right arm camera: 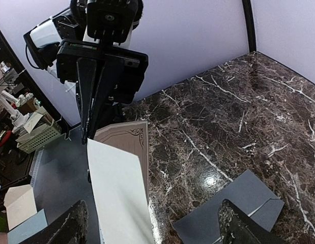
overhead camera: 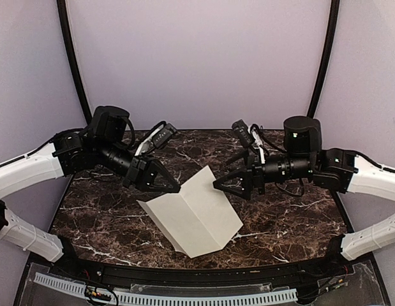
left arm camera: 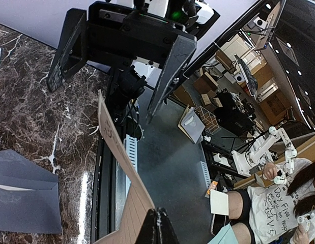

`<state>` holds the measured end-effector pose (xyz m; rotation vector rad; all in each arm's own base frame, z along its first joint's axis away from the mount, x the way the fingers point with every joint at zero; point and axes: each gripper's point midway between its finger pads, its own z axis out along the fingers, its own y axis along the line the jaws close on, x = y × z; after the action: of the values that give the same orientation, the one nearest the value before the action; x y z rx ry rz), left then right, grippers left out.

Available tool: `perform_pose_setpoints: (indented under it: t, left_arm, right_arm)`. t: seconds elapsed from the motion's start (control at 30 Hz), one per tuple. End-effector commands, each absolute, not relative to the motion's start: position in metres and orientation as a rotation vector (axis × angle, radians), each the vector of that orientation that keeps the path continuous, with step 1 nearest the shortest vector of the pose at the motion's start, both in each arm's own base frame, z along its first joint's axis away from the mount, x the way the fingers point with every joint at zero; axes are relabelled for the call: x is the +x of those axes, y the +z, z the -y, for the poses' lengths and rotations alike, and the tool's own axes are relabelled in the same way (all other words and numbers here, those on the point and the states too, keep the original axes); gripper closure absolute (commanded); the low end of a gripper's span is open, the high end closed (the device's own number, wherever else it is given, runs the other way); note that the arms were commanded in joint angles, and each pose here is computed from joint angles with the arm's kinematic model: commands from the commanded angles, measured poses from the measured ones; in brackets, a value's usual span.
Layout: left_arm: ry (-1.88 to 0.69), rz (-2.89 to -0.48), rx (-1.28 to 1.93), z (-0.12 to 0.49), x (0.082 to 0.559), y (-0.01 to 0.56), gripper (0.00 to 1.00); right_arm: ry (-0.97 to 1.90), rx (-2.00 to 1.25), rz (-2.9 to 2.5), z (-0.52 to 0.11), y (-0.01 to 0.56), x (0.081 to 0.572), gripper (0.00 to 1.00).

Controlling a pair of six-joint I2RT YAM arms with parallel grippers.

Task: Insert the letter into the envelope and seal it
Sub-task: Pick up the letter from the center of the board.

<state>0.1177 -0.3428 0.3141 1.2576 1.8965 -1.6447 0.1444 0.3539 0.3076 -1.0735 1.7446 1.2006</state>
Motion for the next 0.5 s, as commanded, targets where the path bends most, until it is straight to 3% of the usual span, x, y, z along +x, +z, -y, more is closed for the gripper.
perform_pose_setpoints:
  t: [0.0, 0.27, 0.47]
  left_arm:
    - [-1.664, -1.806, 1.337, 0.349, 0.109, 0.331, 1.00]
    - [-1.693, -1.756, 1.389, 0.358, 0.110, 0.338, 1.00]
    - [-1.696, -1.763, 1.403, 0.361, 0.111, 0.332, 0.98]
  right_arm:
    - [1.272, -1.128, -1.748, -0.355, 0.302, 0.133, 0.18]
    - [1.478, -1.188, -1.675, -0.358, 0.304, 0.107, 0.45]
    - [1.489, -1.148, -1.670, -0.358, 0.306, 0.112, 0.92]
